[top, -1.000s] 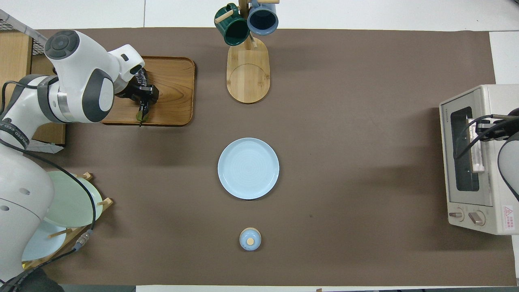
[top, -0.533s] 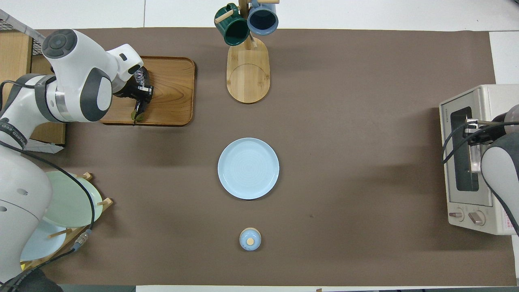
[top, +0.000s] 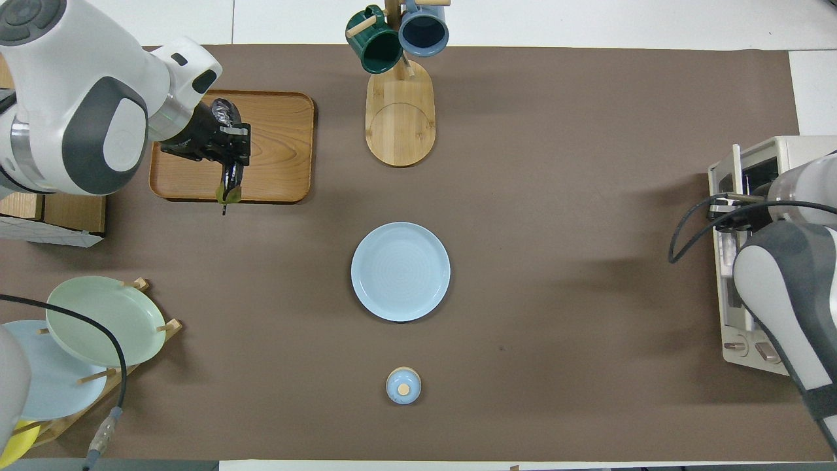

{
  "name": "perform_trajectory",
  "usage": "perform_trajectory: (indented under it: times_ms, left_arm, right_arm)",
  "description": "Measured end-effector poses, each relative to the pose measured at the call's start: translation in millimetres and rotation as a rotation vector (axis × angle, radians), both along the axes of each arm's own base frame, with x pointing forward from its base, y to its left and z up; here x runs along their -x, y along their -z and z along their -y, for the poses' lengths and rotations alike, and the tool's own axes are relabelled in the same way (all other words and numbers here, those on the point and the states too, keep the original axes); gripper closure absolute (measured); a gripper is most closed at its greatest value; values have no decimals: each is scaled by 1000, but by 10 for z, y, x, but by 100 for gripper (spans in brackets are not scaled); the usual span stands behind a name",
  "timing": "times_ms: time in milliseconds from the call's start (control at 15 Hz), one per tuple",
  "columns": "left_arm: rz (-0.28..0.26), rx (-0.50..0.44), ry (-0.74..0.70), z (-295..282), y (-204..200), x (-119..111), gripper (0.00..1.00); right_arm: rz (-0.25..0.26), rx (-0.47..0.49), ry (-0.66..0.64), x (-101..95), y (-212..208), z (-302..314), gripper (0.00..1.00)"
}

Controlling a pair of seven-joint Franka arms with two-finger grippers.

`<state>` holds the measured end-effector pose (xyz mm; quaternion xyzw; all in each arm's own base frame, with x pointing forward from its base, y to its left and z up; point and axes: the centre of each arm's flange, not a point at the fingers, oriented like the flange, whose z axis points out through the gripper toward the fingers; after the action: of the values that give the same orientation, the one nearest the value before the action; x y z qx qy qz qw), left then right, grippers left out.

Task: Put eggplant into oven
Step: 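Carry the eggplant over the blue plate while the right gripper reaches the oven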

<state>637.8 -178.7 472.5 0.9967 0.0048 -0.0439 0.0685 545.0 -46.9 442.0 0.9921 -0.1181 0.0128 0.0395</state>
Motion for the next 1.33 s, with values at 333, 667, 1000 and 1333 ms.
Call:
perform_trajectory:
  times_ms: [333,667,1000,1333]
  left_arm:
    - [-44,-13,-30,1055,-172,678,72]
    - [18,5,-42,2117,483,1477,72]
    - [48,11,-37,2316,1125,1912,72]
    - [51,7,-48,2248,1306,1966,72]
  right_arm:
    - [44,-40,-6,-154,437,-325,99]
    - [54,-68,-10,-172,802,-475,99]
    - [32,-78,-9,-209,1054,-531,99]
    - [37,-79,-13,-239,1174,-613,99]
